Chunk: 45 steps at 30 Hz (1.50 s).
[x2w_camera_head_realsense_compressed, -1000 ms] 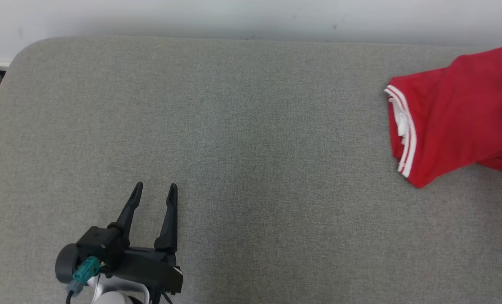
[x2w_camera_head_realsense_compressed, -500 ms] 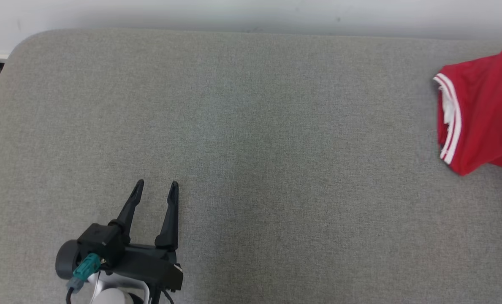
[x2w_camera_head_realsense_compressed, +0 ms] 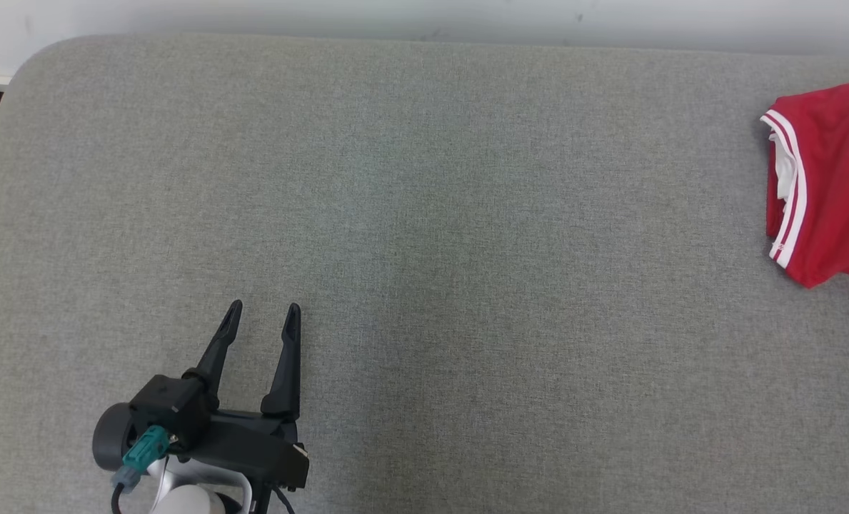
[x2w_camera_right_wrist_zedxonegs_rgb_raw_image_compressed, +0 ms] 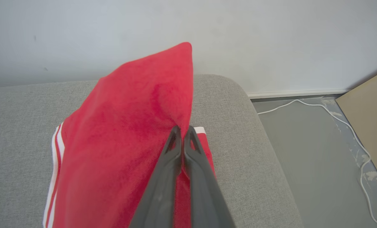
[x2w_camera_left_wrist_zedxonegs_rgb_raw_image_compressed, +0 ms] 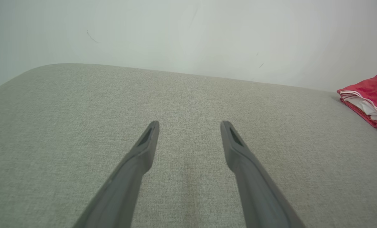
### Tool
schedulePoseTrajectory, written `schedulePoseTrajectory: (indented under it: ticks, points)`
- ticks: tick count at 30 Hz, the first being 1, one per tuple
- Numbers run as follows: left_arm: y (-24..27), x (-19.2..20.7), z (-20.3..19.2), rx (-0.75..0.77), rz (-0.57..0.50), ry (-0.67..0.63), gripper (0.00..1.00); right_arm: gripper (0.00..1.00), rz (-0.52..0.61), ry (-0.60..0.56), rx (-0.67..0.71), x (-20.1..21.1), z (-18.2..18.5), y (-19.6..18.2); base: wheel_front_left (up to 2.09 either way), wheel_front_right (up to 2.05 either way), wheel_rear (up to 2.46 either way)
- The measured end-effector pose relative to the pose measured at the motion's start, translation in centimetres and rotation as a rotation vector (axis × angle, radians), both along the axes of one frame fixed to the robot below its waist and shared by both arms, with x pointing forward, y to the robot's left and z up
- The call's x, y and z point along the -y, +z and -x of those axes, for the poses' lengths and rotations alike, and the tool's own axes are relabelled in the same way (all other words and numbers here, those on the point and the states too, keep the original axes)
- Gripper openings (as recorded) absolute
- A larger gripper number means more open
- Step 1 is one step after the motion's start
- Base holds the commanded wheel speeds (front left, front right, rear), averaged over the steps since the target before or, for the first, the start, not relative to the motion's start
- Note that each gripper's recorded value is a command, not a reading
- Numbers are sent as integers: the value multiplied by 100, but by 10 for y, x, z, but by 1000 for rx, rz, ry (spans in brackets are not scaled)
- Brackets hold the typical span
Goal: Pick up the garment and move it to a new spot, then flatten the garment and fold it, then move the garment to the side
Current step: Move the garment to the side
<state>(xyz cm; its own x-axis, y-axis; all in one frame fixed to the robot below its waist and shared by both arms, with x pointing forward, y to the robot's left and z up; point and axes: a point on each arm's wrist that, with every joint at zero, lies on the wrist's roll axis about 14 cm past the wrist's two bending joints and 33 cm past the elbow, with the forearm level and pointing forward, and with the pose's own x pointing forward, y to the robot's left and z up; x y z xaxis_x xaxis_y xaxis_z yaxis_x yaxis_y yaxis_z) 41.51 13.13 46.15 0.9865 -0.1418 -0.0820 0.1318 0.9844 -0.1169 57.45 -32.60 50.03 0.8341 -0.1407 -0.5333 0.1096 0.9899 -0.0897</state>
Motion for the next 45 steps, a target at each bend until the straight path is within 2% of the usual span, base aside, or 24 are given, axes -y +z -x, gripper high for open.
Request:
schedulePoseTrajectory:
  ticks: [1,8,14,23,27,37,40,45]
  points:
    - [0,0,0,-1,0,0,100,100,8,1,-4,1,0,-1,0,0,0]
    - [1,0,-4,5,-2,-1,100,100,51,-15,-2,11,0,6,0,0,0]
    - [1,1,-3,1,-3,-2,100,100,46,-13,21,9,2,13,0,0,0]
    - [11,-4,0,28,-4,13,100,100,-151,126,232,-61,-9,42,0,0,0]
    - [19,-9,2,48,4,29,100,100,-201,185,312,-83,3,48,0,0,0]
    - [26,-9,23,62,16,33,100,100,-334,237,543,-121,43,69,0,0,0]
    - [28,-12,29,67,19,42,100,100,-321,246,570,-124,58,70,0,0,0]
    - [35,-15,39,93,22,56,100,100,-263,271,540,-132,89,53,0,0,0]
